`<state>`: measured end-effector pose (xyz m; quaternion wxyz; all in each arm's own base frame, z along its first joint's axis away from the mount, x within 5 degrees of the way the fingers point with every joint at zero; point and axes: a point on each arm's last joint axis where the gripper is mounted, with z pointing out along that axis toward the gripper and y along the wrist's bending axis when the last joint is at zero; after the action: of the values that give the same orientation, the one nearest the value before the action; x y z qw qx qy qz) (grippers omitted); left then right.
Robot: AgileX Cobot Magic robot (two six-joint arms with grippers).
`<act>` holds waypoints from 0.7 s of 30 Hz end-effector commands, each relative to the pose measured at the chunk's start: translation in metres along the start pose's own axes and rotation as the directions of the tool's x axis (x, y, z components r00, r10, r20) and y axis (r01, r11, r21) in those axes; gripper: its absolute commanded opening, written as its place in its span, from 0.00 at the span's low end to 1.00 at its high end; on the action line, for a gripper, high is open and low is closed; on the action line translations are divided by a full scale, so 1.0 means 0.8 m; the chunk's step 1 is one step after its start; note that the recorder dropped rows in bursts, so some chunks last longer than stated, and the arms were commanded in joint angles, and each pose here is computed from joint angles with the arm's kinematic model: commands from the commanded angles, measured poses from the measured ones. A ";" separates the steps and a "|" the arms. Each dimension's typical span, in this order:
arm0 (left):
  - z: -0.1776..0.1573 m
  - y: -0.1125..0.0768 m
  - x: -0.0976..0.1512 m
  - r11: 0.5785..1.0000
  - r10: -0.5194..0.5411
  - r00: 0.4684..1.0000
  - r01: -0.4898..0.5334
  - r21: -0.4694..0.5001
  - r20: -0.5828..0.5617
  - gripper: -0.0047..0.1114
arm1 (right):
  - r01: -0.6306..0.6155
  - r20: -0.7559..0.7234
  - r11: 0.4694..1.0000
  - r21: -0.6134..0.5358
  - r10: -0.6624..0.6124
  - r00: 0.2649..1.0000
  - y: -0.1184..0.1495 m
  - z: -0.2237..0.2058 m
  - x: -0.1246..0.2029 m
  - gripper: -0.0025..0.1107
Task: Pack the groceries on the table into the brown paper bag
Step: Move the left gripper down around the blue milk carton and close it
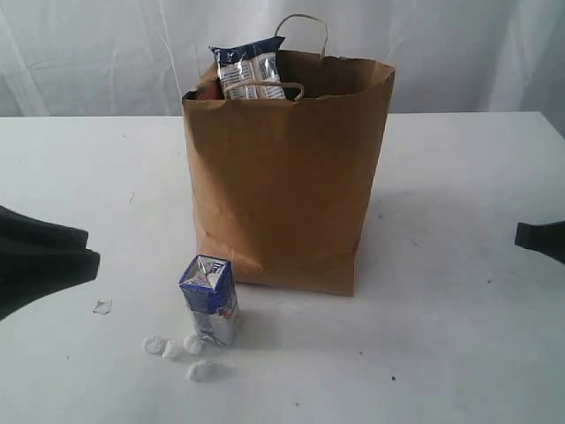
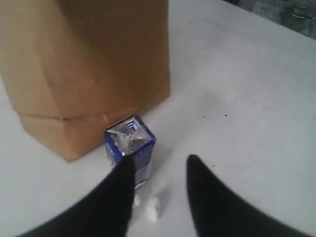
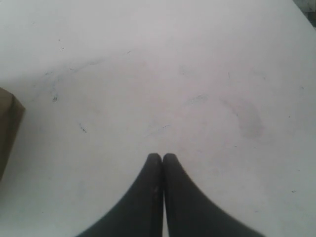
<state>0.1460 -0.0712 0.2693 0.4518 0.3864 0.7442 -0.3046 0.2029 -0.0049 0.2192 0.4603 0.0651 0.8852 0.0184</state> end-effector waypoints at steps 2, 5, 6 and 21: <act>0.019 -0.011 -0.012 0.985 -0.139 0.963 0.110 0.135 0.229 0.91 | -0.002 0.008 1.000 -0.003 0.002 1.000 0.000 -0.002 0.001 0.02; 0.036 -0.011 -0.004 0.973 -0.198 0.940 0.154 0.172 0.279 0.94 | -0.002 0.010 1.000 -0.005 0.002 1.000 0.000 -0.002 0.000 0.02; 0.044 -0.013 0.002 0.970 -0.203 0.947 0.160 0.185 0.249 0.94 | -0.002 0.010 1.000 -0.005 0.002 1.000 0.000 -0.002 0.000 0.02; 0.130 0.005 0.046 0.996 0.019 0.982 -0.035 -0.079 -0.189 0.94 | -0.002 -0.003 1.000 0.001 0.002 1.000 -0.001 -0.001 0.004 0.02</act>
<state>0.1781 -0.1354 0.2079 0.4272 0.4087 0.7651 -0.2553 0.2022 -0.0048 0.2180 0.4586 0.0651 0.8860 0.0184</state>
